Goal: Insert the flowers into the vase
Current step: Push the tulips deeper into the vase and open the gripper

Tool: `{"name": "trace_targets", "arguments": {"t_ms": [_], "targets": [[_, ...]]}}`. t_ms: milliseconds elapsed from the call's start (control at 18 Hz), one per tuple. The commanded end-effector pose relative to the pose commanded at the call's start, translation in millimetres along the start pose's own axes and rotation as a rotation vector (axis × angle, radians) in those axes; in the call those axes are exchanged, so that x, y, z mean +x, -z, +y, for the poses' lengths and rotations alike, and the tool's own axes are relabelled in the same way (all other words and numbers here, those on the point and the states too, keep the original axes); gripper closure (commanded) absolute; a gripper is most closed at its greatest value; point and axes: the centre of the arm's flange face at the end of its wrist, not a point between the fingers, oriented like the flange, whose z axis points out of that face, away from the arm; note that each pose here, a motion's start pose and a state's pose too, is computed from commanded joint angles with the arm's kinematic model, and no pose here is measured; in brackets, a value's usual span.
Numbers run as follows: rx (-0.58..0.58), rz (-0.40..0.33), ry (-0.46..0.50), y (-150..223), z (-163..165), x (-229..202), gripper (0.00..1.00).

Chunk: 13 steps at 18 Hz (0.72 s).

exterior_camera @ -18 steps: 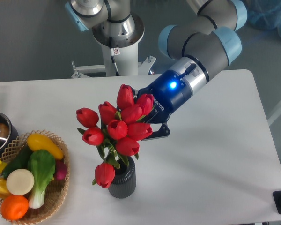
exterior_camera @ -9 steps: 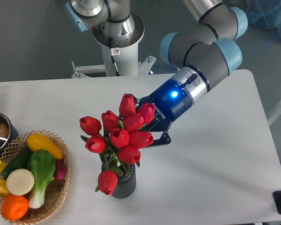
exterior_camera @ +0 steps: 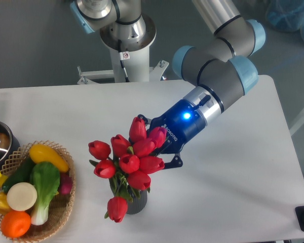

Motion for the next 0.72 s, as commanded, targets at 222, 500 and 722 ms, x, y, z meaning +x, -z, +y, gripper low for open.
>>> {"name": "trace_targets", "arguments": {"t_ms": [222,500,722], "targets": [[-0.005,0.007,-0.004,-5,10,0,0.88],[-0.029,0.007,-0.018,-9,39,7,0.87],[-0.055,0.009,-0.009,-17,51,10,0.84]]}}
